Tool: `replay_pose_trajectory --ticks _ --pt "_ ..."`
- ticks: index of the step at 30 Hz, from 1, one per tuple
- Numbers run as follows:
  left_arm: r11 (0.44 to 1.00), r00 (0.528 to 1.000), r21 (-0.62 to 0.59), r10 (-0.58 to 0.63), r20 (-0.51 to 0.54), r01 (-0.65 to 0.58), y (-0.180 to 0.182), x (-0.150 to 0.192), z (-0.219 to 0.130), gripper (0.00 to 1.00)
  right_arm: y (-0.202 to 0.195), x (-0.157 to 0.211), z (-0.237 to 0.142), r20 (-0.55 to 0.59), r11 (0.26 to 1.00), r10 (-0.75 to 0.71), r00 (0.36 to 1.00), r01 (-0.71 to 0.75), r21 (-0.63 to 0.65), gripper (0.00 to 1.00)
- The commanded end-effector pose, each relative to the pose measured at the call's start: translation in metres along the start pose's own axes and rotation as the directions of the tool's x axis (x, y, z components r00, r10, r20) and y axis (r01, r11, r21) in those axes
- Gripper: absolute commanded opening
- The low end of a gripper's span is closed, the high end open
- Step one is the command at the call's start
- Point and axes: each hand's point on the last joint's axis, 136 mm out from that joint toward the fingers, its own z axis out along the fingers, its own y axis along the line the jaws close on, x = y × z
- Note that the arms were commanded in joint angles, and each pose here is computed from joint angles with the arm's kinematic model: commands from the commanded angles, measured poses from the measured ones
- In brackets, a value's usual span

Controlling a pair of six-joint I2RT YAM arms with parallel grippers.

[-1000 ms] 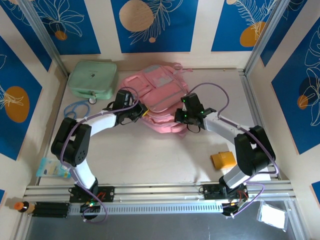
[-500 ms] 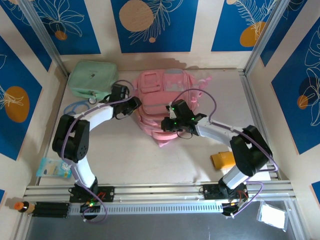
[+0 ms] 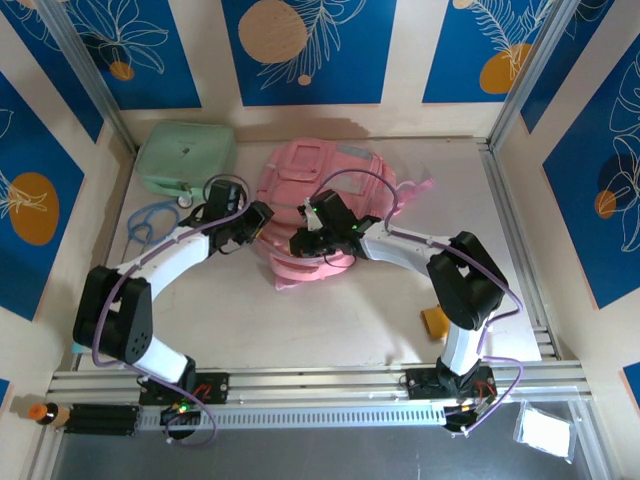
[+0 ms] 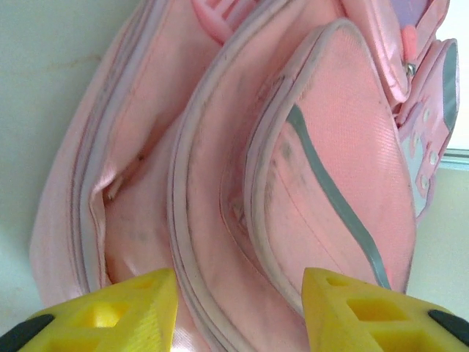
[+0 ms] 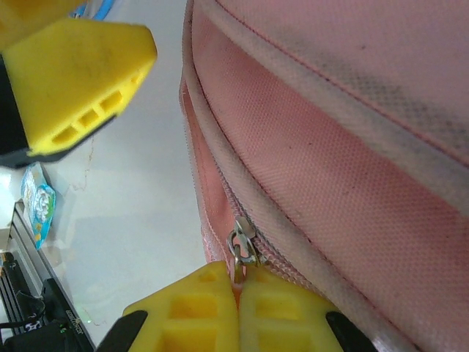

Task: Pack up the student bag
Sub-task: Zip the student bag at the top-center of the table.

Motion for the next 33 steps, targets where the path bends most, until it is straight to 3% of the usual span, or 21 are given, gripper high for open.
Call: replay_pose_trajectory --ticks 1,11,22,28,33 --pt "0.996 0.996 -0.033 -0.079 -0.03 0.078 0.005 0.019 0.0 0.47 0.023 -0.006 -0.003 0.003 0.997 -0.032 0.999 0.032 -0.064 0.0" --pt "0.979 0.986 -0.119 -0.167 -0.023 0.163 0.025 0.035 0.016 0.44 0.021 -0.005 -0.006 0.01 0.998 -0.029 1.0 0.029 -0.049 0.0" --pt "0.986 0.989 -0.087 -0.143 -0.043 0.139 0.016 0.035 0.034 0.4 0.021 -0.003 -0.007 0.007 0.998 -0.035 0.999 0.035 -0.048 0.0" --pt "0.986 0.99 -0.088 -0.14 -0.009 0.139 0.015 0.027 0.038 0.22 0.012 -0.002 -0.013 0.024 0.999 -0.05 0.998 0.05 0.008 0.0" --pt "0.991 0.993 -0.071 -0.116 0.012 0.116 0.009 0.021 0.035 0.03 -0.025 0.0 -0.027 0.078 0.973 -0.085 0.993 0.065 0.222 0.0"
